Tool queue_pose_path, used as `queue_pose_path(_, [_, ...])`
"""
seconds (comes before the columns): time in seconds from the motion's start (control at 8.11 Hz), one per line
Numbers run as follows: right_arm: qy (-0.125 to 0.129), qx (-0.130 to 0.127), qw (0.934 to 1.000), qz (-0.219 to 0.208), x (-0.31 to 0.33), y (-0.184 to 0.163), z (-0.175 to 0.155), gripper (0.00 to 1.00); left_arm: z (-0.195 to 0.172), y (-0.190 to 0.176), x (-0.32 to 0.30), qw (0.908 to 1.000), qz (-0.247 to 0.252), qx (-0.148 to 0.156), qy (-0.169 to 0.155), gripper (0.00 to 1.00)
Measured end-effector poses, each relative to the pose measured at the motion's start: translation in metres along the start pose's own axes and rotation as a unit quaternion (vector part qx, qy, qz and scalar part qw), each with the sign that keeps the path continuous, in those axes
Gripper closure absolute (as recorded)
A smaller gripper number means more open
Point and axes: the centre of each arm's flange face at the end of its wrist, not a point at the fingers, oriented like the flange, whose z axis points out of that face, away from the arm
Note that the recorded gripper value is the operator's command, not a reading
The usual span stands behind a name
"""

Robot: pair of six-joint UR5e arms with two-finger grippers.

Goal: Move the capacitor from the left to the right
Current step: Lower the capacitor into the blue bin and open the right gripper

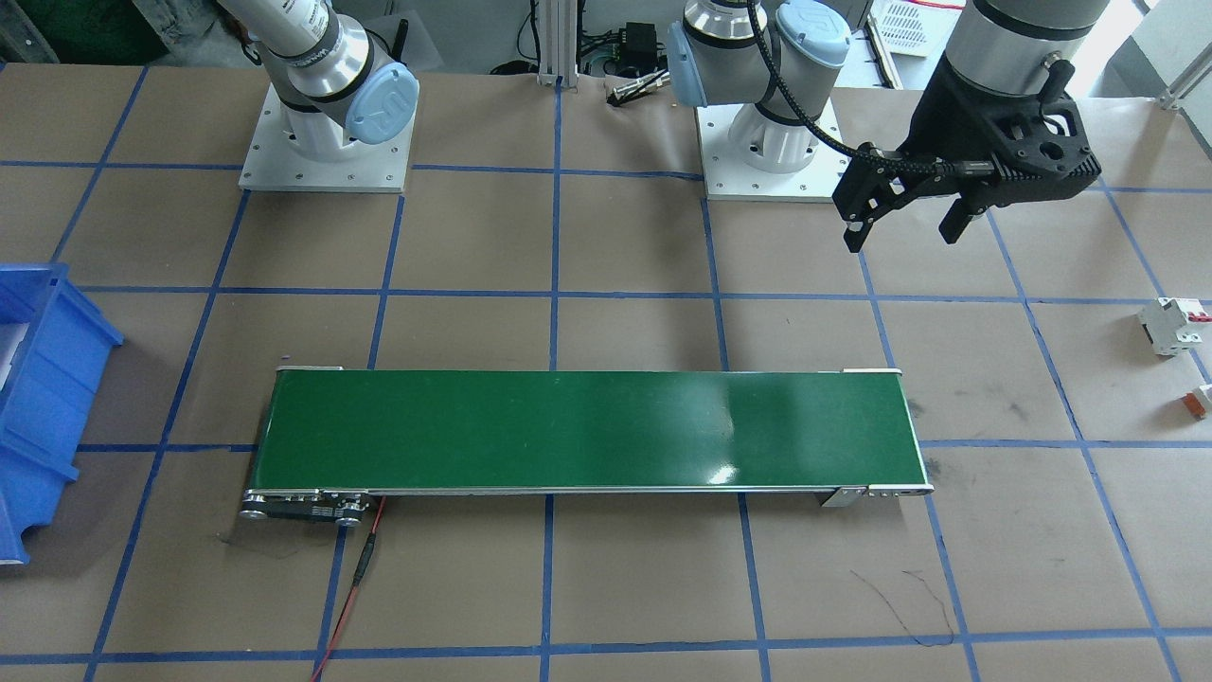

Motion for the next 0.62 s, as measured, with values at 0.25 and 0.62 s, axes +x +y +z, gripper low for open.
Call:
queue_pose_path(0.25, [0.003,0.009,0.9999,-0.009,0.000,-0.001,-0.004,0.31,-0.001,0.000,0.000,1.0000,0.000,0.001,-0.001,0.00])
queue_pose_path(0.62, [0.031,0.030,0.9990,-0.012,-0.006,0.000,-0.043,0.20,-0.002,0.000,0.000,1.0000,0.000,0.002,-0.001,0.00])
